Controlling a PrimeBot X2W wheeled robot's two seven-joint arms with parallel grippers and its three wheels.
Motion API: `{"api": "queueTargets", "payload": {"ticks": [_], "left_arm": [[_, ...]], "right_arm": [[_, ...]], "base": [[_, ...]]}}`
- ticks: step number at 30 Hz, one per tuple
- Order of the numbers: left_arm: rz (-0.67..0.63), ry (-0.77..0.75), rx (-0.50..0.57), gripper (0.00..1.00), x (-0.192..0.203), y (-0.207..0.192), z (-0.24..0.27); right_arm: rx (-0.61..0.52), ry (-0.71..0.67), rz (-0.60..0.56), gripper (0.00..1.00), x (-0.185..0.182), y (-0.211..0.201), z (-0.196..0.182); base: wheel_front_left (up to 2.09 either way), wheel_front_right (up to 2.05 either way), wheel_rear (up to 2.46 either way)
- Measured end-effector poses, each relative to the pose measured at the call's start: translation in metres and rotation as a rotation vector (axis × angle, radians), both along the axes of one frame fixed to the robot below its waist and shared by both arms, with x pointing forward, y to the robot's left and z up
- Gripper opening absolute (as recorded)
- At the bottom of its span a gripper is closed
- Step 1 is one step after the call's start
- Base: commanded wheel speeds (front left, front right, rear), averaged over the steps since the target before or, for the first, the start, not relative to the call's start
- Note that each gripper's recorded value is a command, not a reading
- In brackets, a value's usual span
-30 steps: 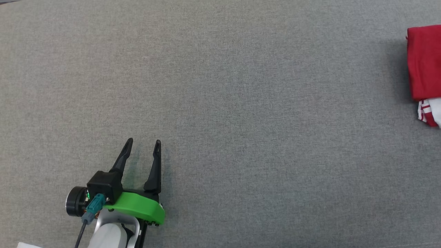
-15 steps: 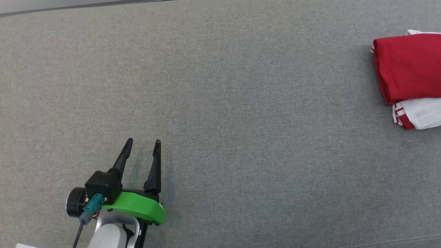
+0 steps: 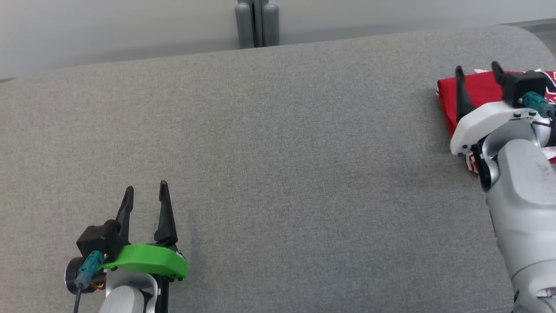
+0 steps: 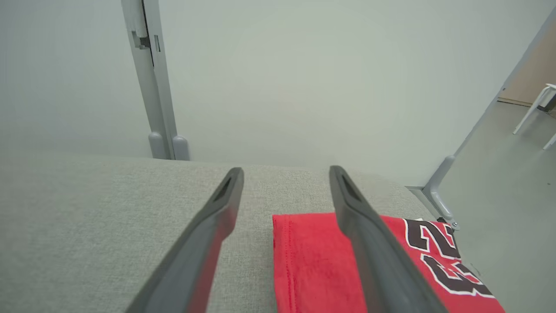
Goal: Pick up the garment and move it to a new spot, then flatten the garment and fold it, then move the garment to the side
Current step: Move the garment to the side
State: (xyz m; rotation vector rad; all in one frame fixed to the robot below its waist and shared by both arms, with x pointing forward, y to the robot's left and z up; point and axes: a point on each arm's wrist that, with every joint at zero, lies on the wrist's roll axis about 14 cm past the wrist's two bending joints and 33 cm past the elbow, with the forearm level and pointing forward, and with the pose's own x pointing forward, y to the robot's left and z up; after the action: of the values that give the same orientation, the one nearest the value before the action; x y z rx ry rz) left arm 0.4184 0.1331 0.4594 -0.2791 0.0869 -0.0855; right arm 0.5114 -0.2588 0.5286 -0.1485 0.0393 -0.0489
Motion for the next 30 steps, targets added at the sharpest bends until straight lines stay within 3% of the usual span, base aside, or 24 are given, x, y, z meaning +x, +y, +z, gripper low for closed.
{"api": "queueTargets", "payload": {"ticks": [9,17,30], "left_arm": [[0.067,0.010,0.035,1.00,-0.029,0.019,0.001],[0.093,-0.004,0.030,1.00,-0.057,0.027,0.004],[0.124,-0.003,0.026,1.00,-0.087,0.034,0.002]], "right_arm": [[0.206,-0.094,0.099,1.00,-0.058,0.064,-0.004],[0.246,-0.108,0.164,1.00,-0.104,0.096,-0.012],[0.317,-0.107,0.202,1.00,-0.148,0.112,-0.022]], "base": [[0.00,0.00,0.00],[0.00,0.00,0.00],[0.00,0.00,0.00]]}}
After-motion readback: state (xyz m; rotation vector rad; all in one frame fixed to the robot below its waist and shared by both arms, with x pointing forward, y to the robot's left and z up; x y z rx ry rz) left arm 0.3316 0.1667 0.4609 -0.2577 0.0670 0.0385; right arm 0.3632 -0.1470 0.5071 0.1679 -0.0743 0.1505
